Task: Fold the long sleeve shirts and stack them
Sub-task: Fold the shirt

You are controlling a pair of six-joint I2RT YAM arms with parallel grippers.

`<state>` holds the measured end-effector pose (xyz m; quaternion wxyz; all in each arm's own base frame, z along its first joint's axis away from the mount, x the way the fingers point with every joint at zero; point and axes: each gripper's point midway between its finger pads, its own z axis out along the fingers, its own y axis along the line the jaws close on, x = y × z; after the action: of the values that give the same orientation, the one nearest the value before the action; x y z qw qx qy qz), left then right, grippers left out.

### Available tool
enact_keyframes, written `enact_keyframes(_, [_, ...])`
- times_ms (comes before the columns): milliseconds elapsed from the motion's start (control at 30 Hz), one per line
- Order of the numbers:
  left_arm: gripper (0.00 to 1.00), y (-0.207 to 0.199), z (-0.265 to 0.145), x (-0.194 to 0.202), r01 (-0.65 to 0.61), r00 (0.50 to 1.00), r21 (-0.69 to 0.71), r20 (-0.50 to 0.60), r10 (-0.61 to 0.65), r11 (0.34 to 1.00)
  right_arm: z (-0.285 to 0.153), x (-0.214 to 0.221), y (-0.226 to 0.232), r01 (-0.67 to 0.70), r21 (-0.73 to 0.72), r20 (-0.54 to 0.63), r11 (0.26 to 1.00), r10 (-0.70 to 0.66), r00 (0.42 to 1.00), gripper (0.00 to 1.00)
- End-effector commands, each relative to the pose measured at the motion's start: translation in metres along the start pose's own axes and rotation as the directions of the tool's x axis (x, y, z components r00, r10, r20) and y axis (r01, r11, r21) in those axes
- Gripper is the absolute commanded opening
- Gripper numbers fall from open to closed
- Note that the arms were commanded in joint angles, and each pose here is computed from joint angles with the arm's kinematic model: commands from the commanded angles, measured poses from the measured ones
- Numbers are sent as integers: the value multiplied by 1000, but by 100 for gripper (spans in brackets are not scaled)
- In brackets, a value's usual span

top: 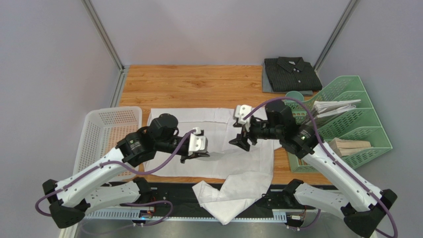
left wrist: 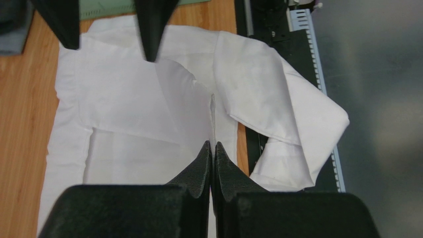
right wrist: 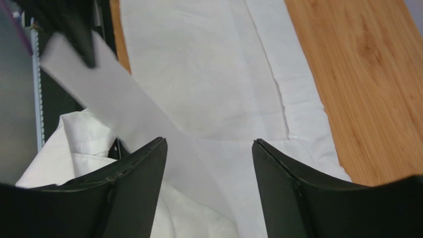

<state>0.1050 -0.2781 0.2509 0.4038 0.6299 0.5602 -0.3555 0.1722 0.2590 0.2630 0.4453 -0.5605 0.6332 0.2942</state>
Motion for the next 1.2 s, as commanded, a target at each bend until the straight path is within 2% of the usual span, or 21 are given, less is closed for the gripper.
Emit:
enact_keyframes(0, [0,-58,-32,-26,-200,974,235,152,167,951,-39,19,-35,-195,131,13,972,195,981,78])
enact_keyframes(67, [0,-74,-36,-30,-202,973,299,166,158,933,-51,31,-61,-301,180,34,937,299,953,78])
enact_keyframes(133, [0,-88,-35,-35,-193,974,370,184,132,909,-46,47,-82,-412,172,19,895,415,909,75])
enact_keyframes(167, [0,-93,-34,-35,-189,975,392,185,124,900,-46,44,-91,-445,168,18,880,448,894,73])
enact_keyframes(200, [0,-96,-31,-34,-182,977,414,178,117,892,-34,62,-102,-510,153,-26,847,519,854,66])
enact_keyframes(367, [0,-105,-22,-40,-204,976,463,165,142,862,-7,96,-135,-617,153,-135,772,635,761,55])
enact_keyframes(400, [0,-98,-13,-37,-160,986,442,120,119,882,-3,95,-146,-614,164,-137,772,634,761,55])
enact_keyframes(433, [0,-94,-7,-38,-150,988,428,109,113,891,8,114,-152,-653,169,-177,738,674,717,53])
enact_keyframes(500, [0,-77,8,-38,-119,992,368,79,97,922,18,116,-168,-664,184,-180,725,689,702,48])
enact_keyframes(533, [0,-75,13,-39,-90,995,361,71,69,928,31,132,-175,-691,189,-206,698,716,667,45])
enact_keyframes(600, [0,-69,21,-43,-100,993,347,94,72,933,42,145,-186,-712,216,-214,668,744,633,40])
enact_keyframes(633, [0,-65,25,-49,-99,991,330,119,63,939,47,145,-199,-701,230,-201,675,738,644,39])
enact_keyframes(667, [0,-62,28,-50,-99,990,317,125,62,943,57,163,-203,-714,246,-225,656,755,616,36])
enact_keyframes(733, [0,-52,34,-51,-95,990,267,126,63,959,63,176,-216,-702,292,-238,650,760,605,35])
enact_keyframes(767, [0,-49,35,-52,-92,990,249,123,63,964,70,195,-215,-708,308,-270,635,772,575,34])
enact_keyframes(833, [0,-37,34,-57,-86,990,202,130,61,976,68,222,-218,-673,365,-326,643,765,555,34])
enact_keyframes(933, [0,-10,27,-55,17,992,132,120,-33,991,66,260,-214,-650,415,-395,636,770,502,33])
enact_keyframes(1033, [0,27,16,-34,128,989,12,79,-128,992,61,269,-207,-669,396,-427,629,771,473,35])
enact_keyframes(1167, [0,81,-7,5,226,974,-212,37,-223,951,51,225,-211,-675,333,-378,659,749,544,49])
